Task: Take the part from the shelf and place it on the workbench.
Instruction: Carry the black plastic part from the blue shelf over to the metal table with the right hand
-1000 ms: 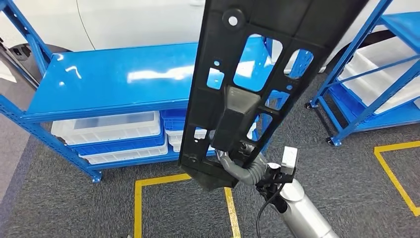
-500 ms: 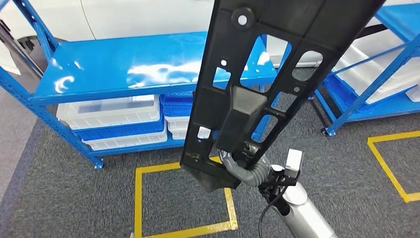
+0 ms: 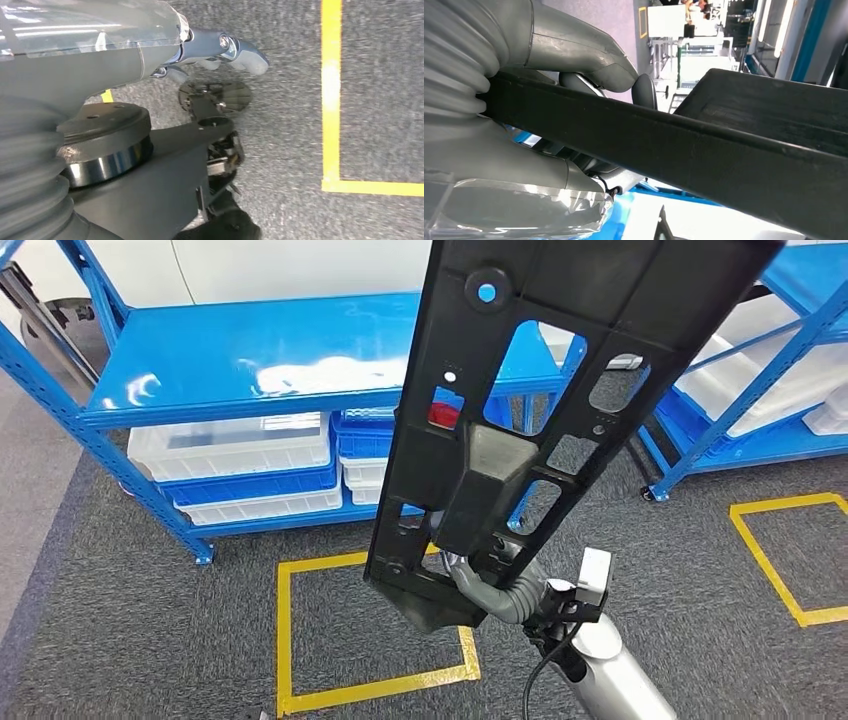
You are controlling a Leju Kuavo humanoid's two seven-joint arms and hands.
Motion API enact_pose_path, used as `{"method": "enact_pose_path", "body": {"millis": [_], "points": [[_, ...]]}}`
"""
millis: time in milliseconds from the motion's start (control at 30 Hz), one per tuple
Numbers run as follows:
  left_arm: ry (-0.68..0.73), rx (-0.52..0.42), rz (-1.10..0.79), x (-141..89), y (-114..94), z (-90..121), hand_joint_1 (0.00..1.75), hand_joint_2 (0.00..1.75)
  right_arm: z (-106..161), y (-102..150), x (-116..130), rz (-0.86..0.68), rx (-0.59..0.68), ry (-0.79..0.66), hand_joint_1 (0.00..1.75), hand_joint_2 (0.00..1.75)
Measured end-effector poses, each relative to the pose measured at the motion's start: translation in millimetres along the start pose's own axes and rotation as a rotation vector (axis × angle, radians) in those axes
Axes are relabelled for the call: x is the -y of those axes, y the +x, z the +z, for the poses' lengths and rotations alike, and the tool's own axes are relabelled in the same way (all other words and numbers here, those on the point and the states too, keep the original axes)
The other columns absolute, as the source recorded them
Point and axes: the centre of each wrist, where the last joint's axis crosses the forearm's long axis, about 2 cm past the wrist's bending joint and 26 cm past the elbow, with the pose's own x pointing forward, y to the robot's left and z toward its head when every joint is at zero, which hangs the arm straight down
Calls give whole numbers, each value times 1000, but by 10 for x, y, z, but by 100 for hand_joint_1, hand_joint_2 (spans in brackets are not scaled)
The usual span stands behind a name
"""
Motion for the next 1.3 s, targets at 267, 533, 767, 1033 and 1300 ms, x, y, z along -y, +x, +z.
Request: {"method": "enact_pose_path", "body": {"millis": [267, 533, 767, 1033, 1300], "points": [[3, 0, 0, 16, -4, 2, 0, 175, -17, 47, -3, 8, 19, -2, 175, 175], [28, 7, -14, 10, 16, -4, 0, 175, -13, 57, -19, 11, 16, -7, 175, 175], [32, 5, -21, 12, 28, -8, 0, 175, -4, 77, -24, 16, 21, -10, 175, 175], [30, 6, -30, 15, 30, -8, 0, 175, 39, 76, -21, 18, 15, -24, 175, 175], [24, 11, -43, 24, 55, -16, 0, 175, 56, 95, -31, 9, 18, -32, 175, 175]]}}
